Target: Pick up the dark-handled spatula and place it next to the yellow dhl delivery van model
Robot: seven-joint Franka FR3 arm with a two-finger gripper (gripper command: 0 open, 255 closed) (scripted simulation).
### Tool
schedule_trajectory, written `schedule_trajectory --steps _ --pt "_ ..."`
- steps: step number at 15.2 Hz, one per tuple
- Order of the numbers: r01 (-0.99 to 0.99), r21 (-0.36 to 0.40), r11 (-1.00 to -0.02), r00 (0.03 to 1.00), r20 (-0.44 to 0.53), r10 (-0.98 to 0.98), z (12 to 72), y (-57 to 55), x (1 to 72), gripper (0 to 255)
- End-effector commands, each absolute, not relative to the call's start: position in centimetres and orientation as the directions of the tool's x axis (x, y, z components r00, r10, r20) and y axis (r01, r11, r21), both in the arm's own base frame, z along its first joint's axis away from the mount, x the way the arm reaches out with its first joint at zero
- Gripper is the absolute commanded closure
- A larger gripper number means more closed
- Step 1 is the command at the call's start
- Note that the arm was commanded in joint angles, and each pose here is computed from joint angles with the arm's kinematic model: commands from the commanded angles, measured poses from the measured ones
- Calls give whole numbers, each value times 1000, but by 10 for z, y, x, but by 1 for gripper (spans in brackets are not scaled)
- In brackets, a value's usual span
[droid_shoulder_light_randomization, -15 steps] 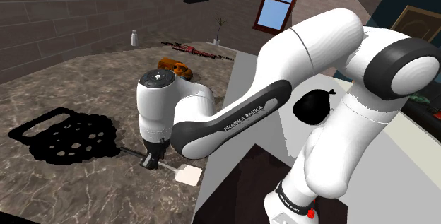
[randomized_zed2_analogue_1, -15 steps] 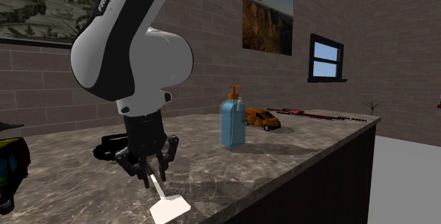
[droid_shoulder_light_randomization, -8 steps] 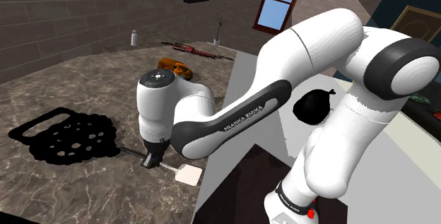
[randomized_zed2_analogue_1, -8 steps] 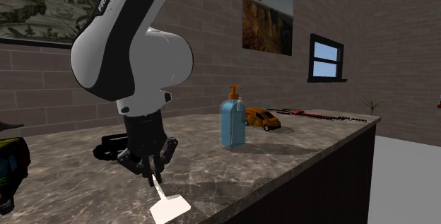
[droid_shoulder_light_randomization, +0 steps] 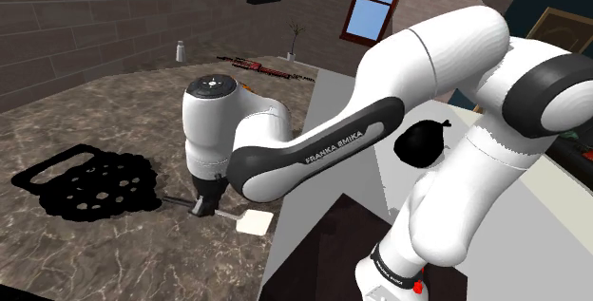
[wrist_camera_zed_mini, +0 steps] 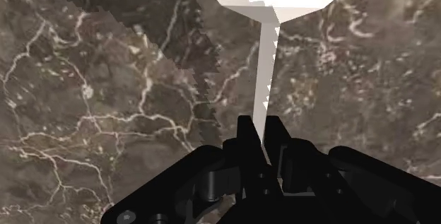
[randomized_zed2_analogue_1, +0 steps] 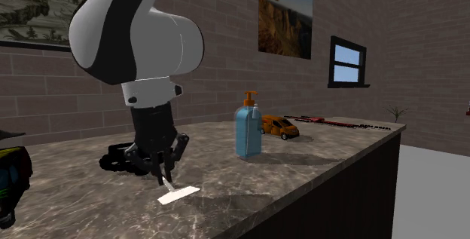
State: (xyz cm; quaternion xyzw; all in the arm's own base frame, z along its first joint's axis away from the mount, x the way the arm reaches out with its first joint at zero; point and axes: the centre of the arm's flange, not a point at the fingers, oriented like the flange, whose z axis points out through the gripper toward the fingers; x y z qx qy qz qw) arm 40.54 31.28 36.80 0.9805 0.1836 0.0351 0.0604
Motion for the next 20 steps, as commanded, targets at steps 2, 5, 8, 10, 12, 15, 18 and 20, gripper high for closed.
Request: schedule_trajectory --steps 2,5,8,10,12,15,18,20 --pt "356 131 -925 930 46 364 385 312 404 255" --pt "356 131 -925 930 46 364 401 312 404 255" --pt "356 131 -925 930 46 364 416 312 404 255" --pt "356 131 -925 930 46 364 427 312 404 255" --pt "356 131 -925 930 46 364 437 312 404 255" --pt "356 131 -925 930 46 364 453 312 404 255" --pt "356 131 -925 930 46 364 469 312 404 255" --pt "356 131 -925 930 46 364 480 312 404 255"
